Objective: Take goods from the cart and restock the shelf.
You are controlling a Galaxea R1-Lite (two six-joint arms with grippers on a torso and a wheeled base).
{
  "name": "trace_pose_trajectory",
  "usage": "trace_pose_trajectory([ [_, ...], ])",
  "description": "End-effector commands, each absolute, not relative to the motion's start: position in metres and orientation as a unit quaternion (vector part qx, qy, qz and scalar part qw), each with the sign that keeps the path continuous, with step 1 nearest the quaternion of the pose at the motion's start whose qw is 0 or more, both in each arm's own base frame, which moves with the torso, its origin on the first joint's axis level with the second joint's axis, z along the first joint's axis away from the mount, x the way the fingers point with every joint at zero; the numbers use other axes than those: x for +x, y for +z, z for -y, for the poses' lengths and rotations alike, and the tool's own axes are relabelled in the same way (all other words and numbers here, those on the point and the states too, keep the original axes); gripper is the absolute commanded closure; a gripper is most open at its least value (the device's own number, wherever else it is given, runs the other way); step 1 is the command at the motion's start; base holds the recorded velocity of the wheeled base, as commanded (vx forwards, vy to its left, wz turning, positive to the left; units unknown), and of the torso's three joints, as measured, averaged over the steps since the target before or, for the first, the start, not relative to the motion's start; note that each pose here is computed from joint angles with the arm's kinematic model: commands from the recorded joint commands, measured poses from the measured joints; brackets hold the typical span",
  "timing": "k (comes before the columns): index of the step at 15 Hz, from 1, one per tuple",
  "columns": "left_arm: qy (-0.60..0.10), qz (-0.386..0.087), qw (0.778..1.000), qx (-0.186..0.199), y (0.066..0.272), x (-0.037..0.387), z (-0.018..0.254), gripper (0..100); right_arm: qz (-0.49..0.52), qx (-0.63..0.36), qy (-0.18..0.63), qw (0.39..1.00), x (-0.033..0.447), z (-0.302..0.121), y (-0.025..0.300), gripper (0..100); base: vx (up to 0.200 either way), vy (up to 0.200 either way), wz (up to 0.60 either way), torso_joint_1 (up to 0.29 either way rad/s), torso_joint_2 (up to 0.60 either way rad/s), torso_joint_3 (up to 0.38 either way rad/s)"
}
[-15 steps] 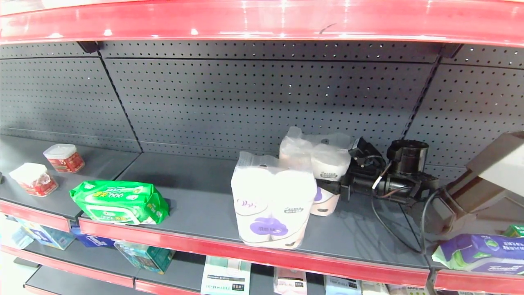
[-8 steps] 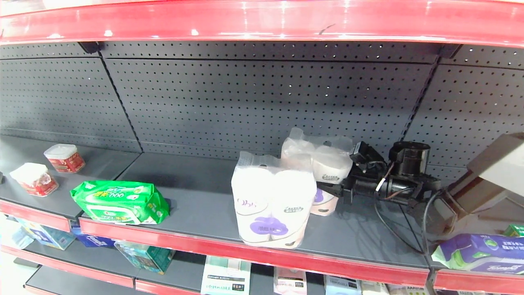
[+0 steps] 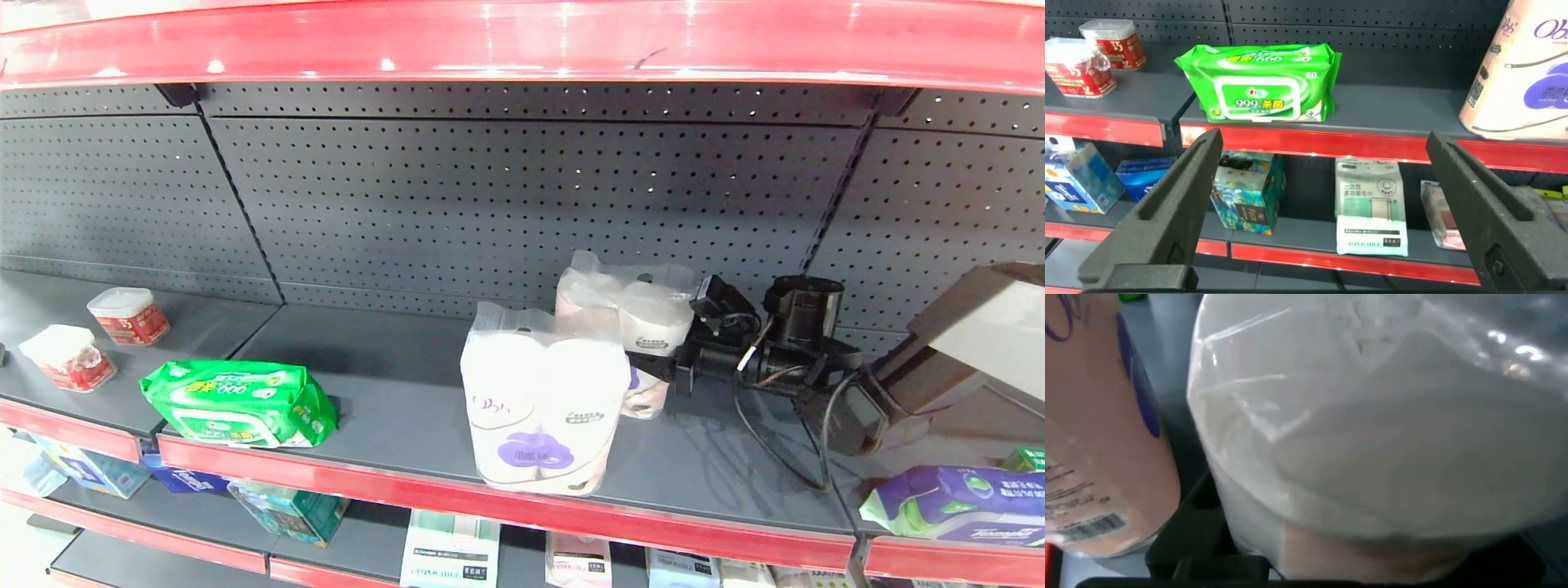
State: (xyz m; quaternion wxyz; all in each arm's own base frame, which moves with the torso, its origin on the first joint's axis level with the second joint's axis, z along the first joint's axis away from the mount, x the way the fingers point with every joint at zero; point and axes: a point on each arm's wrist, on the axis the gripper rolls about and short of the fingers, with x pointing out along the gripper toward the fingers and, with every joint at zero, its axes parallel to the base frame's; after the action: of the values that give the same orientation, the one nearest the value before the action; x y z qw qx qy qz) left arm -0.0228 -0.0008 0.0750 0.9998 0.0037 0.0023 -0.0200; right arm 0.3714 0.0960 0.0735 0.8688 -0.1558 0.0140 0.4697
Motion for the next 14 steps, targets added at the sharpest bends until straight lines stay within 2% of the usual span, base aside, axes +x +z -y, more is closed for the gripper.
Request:
trace_pose_trajectory([
  [1,-0.02,-0.002,1.0,0.003,0.075,-0.023,0.001,0,-0.013,-0.153,0.485,0.861,0.378,-0.102,0.067,100,0.0,0.0,0.0,0.0,0.0,0.0],
  [14,-0.02,-0.002,1.0,0.003,0.075,-0.023,0.001,0,0.002,-0.14,0.53,0.836,0.387,-0.126,0.061,100,0.0,0.0,0.0,0.0,0.0,0.0],
])
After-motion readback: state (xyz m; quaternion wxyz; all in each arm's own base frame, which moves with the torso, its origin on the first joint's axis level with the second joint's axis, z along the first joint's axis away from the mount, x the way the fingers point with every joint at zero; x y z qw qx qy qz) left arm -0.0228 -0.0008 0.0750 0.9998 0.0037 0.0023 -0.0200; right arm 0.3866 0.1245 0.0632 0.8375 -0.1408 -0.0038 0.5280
